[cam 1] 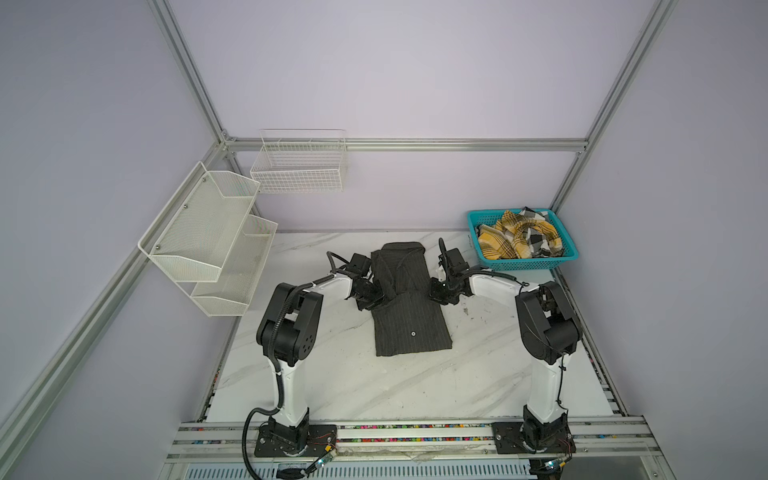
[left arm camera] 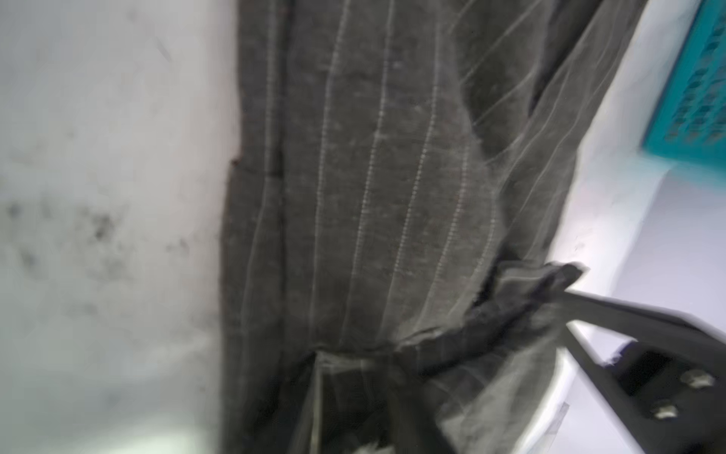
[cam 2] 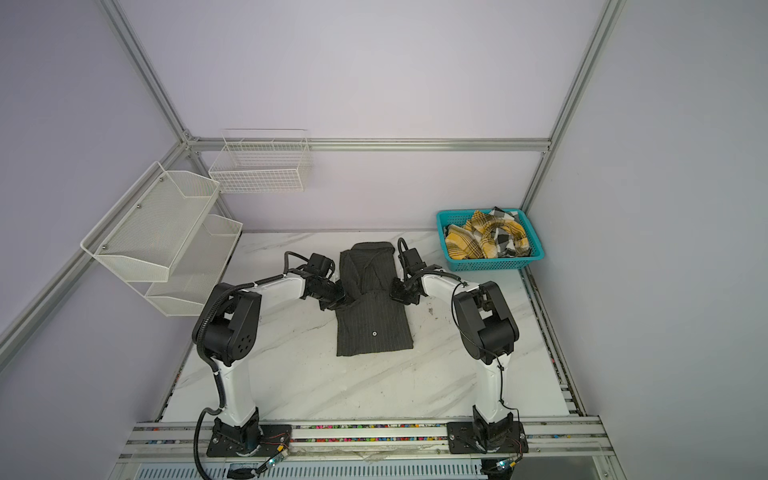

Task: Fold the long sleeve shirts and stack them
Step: 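Lay the folded end down and adjust it with both grippers, then release the shirt and draw both grippers back toward the robot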

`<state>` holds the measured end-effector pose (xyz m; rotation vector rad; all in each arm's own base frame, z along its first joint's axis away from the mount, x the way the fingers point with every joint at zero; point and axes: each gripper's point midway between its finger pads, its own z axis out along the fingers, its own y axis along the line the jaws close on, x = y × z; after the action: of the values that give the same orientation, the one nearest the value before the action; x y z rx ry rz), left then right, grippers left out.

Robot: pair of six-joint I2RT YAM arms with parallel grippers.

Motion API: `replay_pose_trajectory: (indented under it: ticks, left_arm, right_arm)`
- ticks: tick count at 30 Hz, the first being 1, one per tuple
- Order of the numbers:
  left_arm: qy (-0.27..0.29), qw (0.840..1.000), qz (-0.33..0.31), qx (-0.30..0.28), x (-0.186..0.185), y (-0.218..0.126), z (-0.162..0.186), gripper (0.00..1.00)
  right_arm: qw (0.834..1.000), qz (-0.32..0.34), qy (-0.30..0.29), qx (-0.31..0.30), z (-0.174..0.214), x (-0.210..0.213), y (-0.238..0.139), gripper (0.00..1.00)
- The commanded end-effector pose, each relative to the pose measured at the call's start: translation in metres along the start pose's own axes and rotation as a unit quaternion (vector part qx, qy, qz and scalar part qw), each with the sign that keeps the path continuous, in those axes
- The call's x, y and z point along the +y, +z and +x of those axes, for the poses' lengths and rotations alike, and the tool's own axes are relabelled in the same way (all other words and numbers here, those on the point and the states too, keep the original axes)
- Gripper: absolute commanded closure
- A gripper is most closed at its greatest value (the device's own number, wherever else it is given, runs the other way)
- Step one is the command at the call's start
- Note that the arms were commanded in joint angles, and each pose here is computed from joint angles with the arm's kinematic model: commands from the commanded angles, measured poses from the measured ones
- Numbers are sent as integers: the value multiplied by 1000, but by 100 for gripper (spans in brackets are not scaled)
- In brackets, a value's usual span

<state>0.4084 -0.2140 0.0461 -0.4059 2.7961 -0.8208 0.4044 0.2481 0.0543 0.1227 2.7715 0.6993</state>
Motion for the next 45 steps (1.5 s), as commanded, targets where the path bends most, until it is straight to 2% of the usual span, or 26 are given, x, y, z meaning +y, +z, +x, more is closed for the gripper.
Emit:
replay_pose_trajectory:
  ticks: [1,4,6,10,12,14,22,28,32,37,40,43,45]
  left_arm:
    - [20,997,33,-62,-44,-62,-22,54]
    - [38,996,45,-72,-60,-96,6,51]
    - [48,995,58,-59,-69,-106,39,56]
    - [58,996,70,3,-66,-87,114,72]
    - [48,996,68,22,-55,-74,132,79]
    - [37,996,73,31,-46,-63,138,83]
    - [5,998,8,57,-2,-30,150,96]
    - [-6,998,-27,55,33,-26,164,96]
    - [-14,997,-38,66,52,-21,178,96]
    - [-36,997,-19,71,67,-22,197,97]
    - [-43,997,5,68,65,-32,207,97]
    - [-44,997,34,56,51,-45,212,93]
    - [-47,997,61,33,34,-62,206,87]
  right_arm:
    - [999,5,-26,-26,-4,14,-48,79]
    - [999,10,-34,-36,16,11,-74,78]
    - [999,17,-38,-31,39,6,-82,78]
    - [1000,0,-26,-9,83,1,-84,78]
    - [1000,5,-17,-12,90,-7,-84,78]
    - [1000,13,-10,-9,95,-15,-79,78]
    - [1000,23,5,-3,102,-27,-63,80]
    - [999,35,21,4,116,-45,-49,80]
    - [998,42,36,22,141,-58,-43,81]
    - [998,43,42,26,164,-60,-54,81]
    - [998,41,43,13,164,-55,-71,79]
    - [999,37,34,-7,156,-47,-94,69]
    - [999,35,24,-12,151,-39,-107,61]
